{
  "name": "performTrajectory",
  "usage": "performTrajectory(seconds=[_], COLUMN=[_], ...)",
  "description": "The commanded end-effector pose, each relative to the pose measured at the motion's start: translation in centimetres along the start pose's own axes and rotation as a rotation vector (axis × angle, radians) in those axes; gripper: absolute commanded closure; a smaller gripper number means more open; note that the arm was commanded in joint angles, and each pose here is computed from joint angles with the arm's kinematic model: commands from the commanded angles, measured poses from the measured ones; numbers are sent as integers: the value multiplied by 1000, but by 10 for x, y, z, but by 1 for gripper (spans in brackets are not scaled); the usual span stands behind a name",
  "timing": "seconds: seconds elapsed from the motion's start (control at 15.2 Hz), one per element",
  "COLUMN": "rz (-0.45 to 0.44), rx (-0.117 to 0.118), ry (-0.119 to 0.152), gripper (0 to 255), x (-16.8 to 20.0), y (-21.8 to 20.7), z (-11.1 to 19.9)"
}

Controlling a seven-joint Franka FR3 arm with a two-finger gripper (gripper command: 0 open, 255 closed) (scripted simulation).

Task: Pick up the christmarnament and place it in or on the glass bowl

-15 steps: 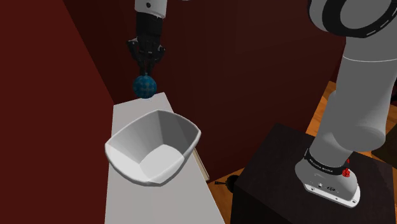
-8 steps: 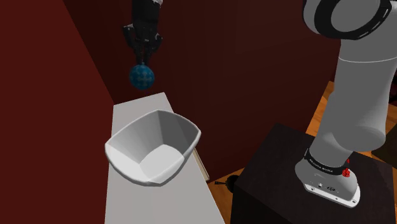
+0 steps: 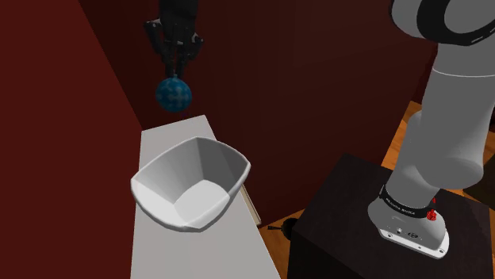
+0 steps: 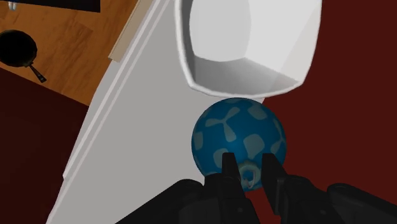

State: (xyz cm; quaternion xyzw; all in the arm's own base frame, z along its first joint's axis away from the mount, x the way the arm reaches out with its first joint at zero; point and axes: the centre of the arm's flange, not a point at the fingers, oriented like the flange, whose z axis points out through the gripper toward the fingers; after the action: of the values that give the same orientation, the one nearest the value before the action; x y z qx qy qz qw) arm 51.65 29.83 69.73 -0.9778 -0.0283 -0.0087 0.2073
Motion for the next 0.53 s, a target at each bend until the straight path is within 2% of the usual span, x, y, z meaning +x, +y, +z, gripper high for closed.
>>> performTrajectory(seconds=[0.0,0.46], rz=[1,1], rx=[0,0], ry=[0,0], gripper=[255,255], x=[-22,-95], y=[-15,-70], z=[1,7])
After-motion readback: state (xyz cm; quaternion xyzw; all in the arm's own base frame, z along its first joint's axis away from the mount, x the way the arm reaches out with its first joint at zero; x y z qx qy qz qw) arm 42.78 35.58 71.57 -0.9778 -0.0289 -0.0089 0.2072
